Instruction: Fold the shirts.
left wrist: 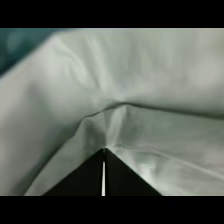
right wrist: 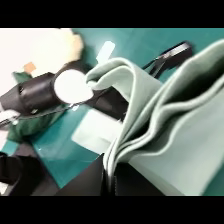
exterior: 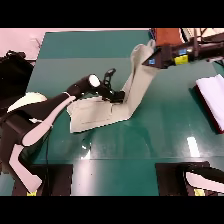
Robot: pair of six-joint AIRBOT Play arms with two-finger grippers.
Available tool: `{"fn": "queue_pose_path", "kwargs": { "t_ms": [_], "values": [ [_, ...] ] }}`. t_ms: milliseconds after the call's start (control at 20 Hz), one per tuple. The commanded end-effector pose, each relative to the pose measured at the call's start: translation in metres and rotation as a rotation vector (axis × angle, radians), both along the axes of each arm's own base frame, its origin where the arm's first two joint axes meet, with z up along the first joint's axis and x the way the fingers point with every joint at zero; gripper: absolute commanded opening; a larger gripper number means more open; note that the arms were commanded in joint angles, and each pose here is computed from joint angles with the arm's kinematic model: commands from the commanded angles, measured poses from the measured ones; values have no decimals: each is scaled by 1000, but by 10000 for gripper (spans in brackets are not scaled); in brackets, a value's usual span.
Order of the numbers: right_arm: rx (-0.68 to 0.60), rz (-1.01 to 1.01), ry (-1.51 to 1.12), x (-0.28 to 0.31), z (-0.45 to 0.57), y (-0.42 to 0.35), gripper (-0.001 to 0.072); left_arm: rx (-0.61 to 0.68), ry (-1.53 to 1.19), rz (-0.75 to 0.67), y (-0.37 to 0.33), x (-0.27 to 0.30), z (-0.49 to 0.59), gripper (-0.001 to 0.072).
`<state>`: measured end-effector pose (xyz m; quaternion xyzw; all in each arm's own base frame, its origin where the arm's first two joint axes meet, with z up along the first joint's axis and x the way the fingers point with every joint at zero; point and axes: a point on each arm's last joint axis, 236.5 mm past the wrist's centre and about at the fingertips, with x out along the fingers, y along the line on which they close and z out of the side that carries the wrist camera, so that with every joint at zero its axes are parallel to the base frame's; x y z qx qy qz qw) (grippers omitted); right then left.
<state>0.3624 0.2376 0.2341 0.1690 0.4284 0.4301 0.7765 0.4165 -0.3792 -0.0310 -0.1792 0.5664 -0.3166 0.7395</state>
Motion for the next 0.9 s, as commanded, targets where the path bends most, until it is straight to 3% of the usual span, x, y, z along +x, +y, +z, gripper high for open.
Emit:
{"fn": "queue_pose_path", "kwargs": {
  "t_ms": [0, 250, 300, 350, 400, 500, 650, 850],
  "values": [
    [33, 65, -24, -11, 6, 48, 20, 11, -69, 76, 62, 31, 51, 21],
    [101, 185, -53, -44, -13, 167, 22, 100, -377, 316, 223, 64, 192, 21],
    [115, 198, -61, -51, -24, 198, 55, 107, -431, 360, 245, 61, 216, 21],
    [118, 217, -81, -58, -37, 223, 236, 113, -474, 396, 263, 57, 237, 21],
    [115, 231, -74, -65, -53, 244, 326, 120, -510, 426, 278, 52, 254, 21],
    [89, 253, -61, -74, -74, 259, 324, 135, -557, 457, 294, 43, 274, 22],
    [-49, 278, -83, -59, -98, 225, 324, 143, -556, 426, 290, 36, 275, 21],
    [-234, 135, 13, -12, -146, 110, 323, 148, -532, 405, 287, 33, 268, 21]
  ]
}}
